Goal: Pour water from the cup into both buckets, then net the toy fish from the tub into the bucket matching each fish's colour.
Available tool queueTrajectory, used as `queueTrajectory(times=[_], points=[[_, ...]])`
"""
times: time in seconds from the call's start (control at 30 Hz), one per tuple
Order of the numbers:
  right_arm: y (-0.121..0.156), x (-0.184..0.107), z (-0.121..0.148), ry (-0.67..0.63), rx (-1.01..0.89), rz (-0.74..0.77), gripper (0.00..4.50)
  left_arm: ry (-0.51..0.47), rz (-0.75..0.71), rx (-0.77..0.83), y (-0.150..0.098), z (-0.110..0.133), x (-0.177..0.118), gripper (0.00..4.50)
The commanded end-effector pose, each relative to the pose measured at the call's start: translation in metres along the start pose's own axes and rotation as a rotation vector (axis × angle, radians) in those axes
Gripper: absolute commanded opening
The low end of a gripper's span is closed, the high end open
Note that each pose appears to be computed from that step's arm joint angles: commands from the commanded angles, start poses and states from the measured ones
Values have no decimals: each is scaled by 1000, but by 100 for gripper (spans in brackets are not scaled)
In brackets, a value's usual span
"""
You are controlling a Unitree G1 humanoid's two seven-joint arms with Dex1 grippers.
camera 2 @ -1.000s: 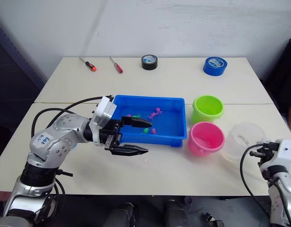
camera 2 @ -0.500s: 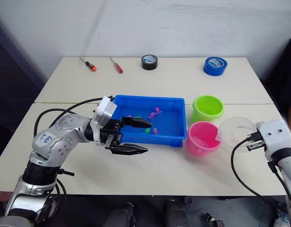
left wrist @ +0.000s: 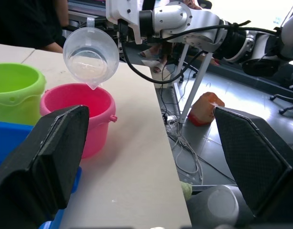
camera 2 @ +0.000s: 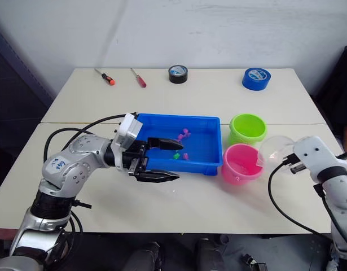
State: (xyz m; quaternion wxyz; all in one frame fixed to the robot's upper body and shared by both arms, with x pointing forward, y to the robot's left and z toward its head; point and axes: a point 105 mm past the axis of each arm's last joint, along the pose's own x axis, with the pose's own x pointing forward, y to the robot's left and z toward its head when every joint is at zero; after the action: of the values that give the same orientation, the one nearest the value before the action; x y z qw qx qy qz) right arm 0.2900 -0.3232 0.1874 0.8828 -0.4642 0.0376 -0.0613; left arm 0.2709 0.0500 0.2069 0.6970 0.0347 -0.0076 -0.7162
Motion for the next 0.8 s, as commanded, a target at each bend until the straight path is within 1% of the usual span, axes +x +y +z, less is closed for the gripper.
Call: queueTrajectory(times=[0.03, 0.13, 0.2, 0.47, 0.8], points=[[-14, 0, 20, -53, -118, -72, 6, -17, 12, 62, 3, 14, 2, 450], [-14, 1, 23, -53, -107, -85, 6, -16, 10, 63, 3, 14, 3, 450], [-15, 2, 26, -63, -151, -88, 6, -13, 9, 66, 3, 14, 3, 450], [-18, 5, 35, -110, -210, -105, 6, 19, 20, 52, 3, 5, 3, 450], [-19, 4, 50, -192, -370, -129, 6, 41, 19, 52, 2, 0, 3, 450]])
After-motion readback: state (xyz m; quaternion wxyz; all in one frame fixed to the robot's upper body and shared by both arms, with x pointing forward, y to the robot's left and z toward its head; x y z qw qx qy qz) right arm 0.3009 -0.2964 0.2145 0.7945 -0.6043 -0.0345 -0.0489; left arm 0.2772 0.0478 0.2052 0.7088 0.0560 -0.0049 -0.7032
